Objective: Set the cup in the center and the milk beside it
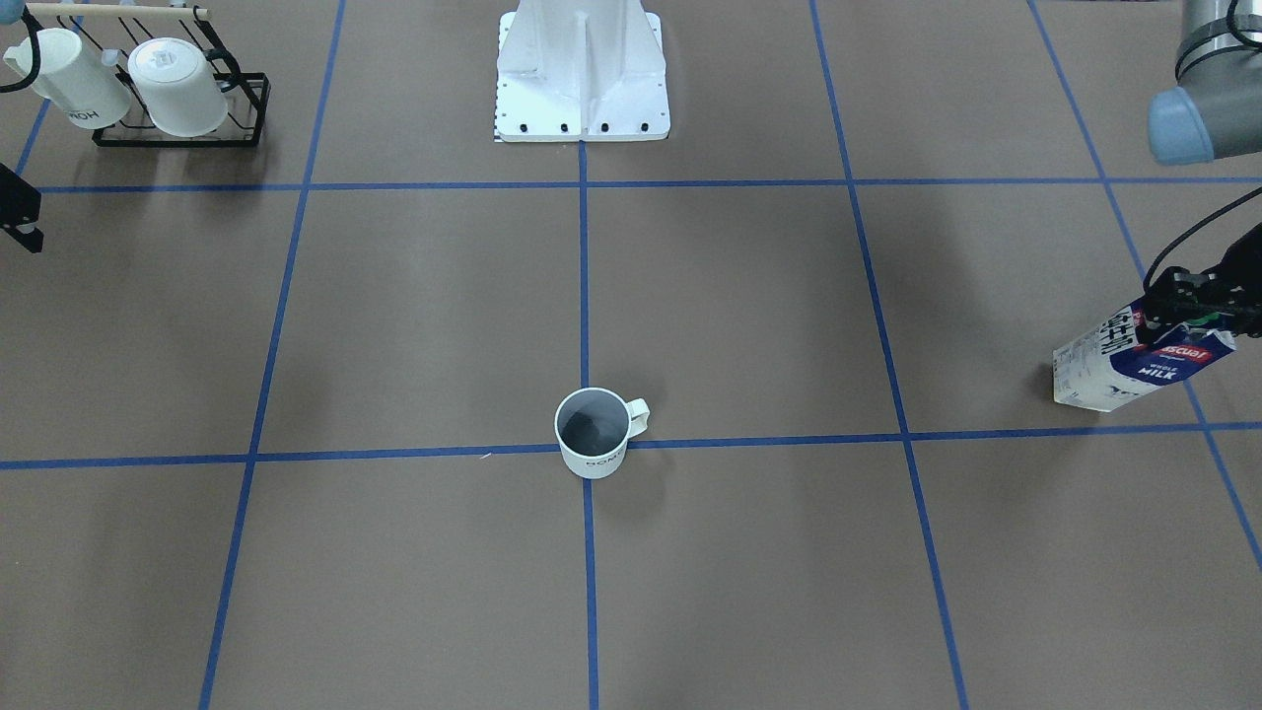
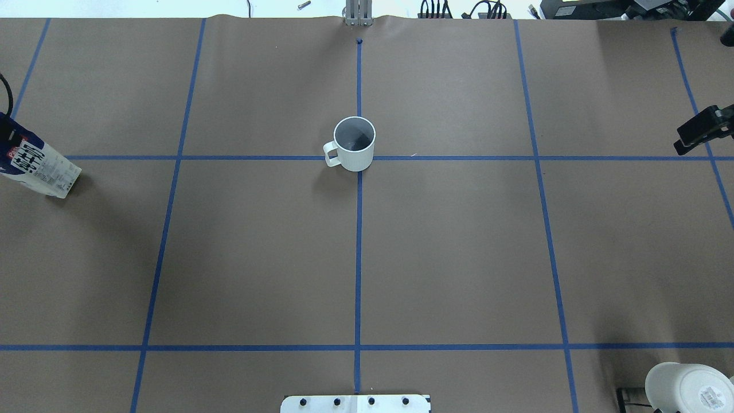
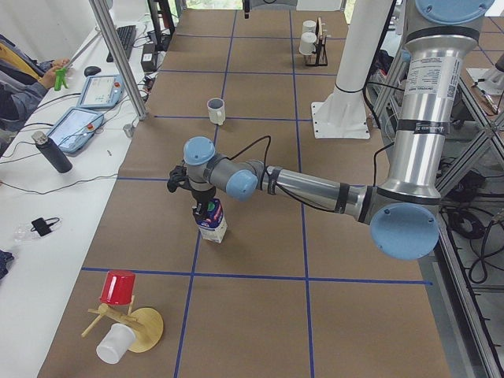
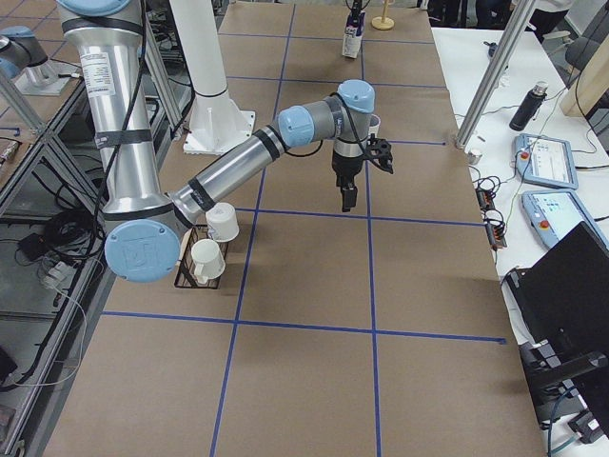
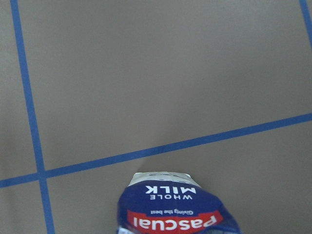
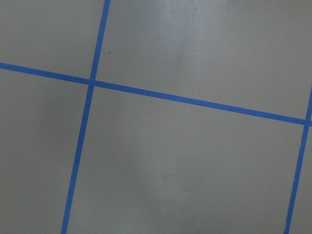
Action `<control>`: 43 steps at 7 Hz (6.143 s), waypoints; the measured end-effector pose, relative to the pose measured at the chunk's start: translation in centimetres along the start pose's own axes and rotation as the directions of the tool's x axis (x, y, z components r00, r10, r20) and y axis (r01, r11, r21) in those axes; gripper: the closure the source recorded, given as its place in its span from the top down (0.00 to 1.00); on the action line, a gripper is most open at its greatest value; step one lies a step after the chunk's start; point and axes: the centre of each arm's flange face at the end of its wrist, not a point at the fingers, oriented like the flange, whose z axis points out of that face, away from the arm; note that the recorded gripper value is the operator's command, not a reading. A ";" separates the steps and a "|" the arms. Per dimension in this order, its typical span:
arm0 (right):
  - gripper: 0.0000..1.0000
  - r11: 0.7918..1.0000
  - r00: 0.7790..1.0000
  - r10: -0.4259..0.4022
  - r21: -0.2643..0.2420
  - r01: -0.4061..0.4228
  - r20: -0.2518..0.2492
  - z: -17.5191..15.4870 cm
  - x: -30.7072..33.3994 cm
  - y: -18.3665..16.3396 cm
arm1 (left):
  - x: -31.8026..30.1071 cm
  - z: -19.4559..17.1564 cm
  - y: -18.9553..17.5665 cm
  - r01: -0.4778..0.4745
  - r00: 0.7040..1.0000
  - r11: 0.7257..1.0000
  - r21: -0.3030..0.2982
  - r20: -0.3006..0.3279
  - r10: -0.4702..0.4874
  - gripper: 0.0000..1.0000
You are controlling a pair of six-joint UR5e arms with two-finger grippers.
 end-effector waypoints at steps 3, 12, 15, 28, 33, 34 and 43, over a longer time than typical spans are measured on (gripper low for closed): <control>1.00 1.000 1.000 0.001 -0.001 -0.001 -0.001 0.0 0.0 0.0 | 16.4 -6.4 -8.5 0.160 0.987 0.987 -0.025 -0.017 -0.161 0.13; 1.00 1.000 1.000 0.004 -0.006 -0.004 -0.003 0.3 0.2 0.0 | 48.9 3.0 -20.9 0.275 0.961 0.961 0.043 -0.023 -0.274 0.98; 1.00 1.000 1.000 0.007 -0.009 -0.007 -0.004 0.6 0.3 -0.2 | 49.3 2.3 -20.6 0.266 0.964 0.963 0.049 -0.031 -0.265 0.98; 1.00 0.998 0.998 0.027 0.058 -0.031 0.065 4.3 11.2 4.5 | 3.8 -7.3 4.3 0.093 0.995 0.996 -0.007 0.042 -0.092 0.98; 1.00 0.997 0.998 -0.005 0.080 0.000 0.064 3.8 11.3 3.5 | 3.3 -6.7 3.9 -0.032 0.999 0.999 -0.018 0.043 0.033 0.98; 1.00 0.997 0.998 0.002 0.072 -0.006 0.063 4.3 11.5 2.4 | 3.1 -6.4 3.9 -0.046 0.998 0.998 -0.039 0.046 0.047 0.98; 1.00 0.998 0.999 -0.012 -0.067 0.015 0.045 1.9 10.9 -3.2 | 2.9 -5.8 3.1 -0.013 0.999 0.995 -0.094 0.048 0.017 0.98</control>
